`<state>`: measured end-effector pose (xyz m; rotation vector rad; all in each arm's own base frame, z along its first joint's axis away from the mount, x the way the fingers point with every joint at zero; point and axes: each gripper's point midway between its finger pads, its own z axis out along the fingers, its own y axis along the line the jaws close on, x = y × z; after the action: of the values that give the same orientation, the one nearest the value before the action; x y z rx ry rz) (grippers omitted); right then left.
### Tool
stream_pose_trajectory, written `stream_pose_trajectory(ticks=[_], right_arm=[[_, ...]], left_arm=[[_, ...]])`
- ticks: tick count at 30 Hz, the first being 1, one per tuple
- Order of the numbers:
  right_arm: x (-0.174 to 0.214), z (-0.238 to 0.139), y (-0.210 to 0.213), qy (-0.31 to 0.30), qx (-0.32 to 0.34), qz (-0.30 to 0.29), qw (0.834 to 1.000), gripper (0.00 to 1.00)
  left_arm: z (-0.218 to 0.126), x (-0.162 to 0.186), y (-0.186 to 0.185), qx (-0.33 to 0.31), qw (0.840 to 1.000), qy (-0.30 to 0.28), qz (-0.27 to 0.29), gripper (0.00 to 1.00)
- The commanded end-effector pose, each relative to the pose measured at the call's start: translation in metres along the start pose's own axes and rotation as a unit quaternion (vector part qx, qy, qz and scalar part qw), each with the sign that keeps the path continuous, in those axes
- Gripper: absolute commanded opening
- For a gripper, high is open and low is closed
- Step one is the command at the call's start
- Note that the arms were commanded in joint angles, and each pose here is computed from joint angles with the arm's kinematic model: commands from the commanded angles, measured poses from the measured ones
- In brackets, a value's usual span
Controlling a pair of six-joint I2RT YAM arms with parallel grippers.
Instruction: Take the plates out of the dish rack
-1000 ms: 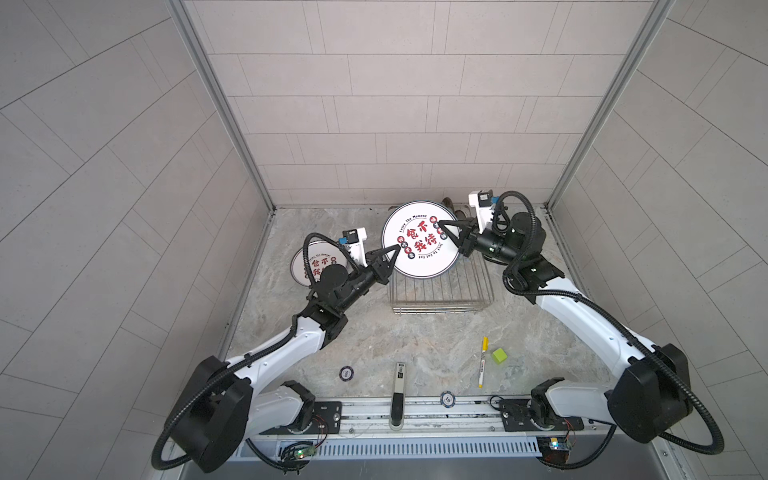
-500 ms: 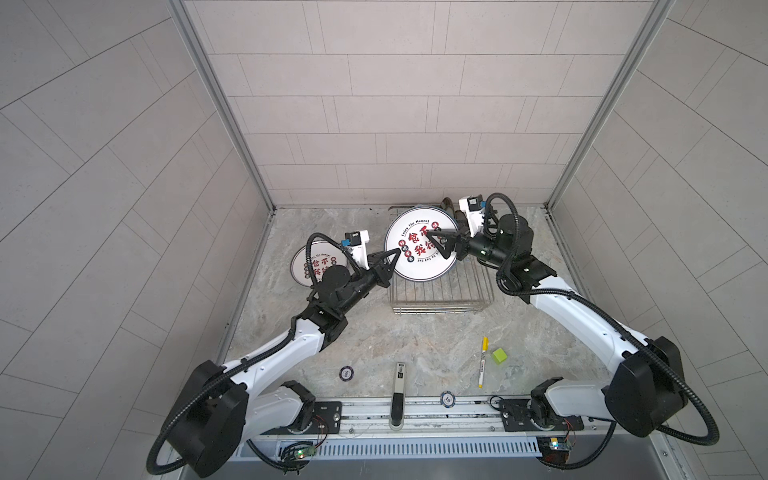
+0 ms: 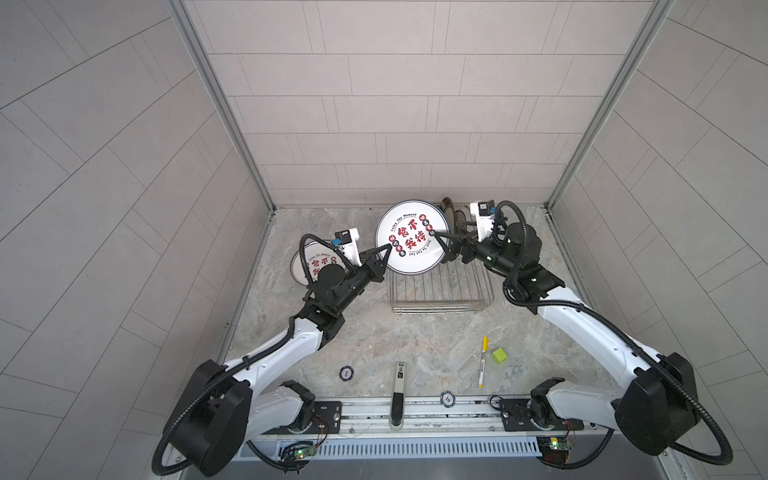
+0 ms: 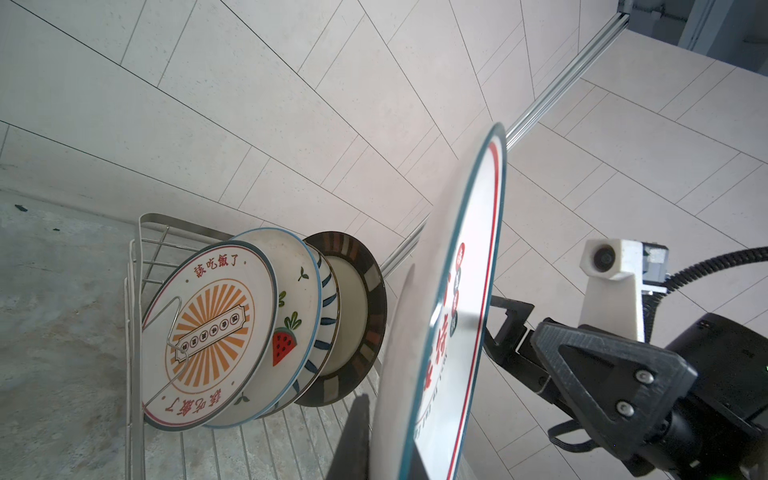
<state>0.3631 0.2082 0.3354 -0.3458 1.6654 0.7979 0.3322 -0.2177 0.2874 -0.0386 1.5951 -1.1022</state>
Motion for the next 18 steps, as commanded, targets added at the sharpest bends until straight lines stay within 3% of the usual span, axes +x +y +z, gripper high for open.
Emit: stream_pose_trajectory(ticks=[1,11,18], right_arm=[[-0.024,-0.013,0.003,-0.052,0.013,-0.019,0.998,1.00],[-0.025,-0.014,0.009,-0.053,0.014,-0.018,0.998,1.00],[-0.015,-0.006,0.018,-0.025,0.019,-0.051,0.998,0.99]], left_arm=[[-0.003,-0.023,-0.012,0.028,0.998,-0.046,-0.013,0.01],[-0.015,-0.029,0.004,0.004,0.998,-0.047,-0.030,0.01],[-0.027,-0.038,0.022,-0.020,0.996,-0.072,-0.051,0.00]])
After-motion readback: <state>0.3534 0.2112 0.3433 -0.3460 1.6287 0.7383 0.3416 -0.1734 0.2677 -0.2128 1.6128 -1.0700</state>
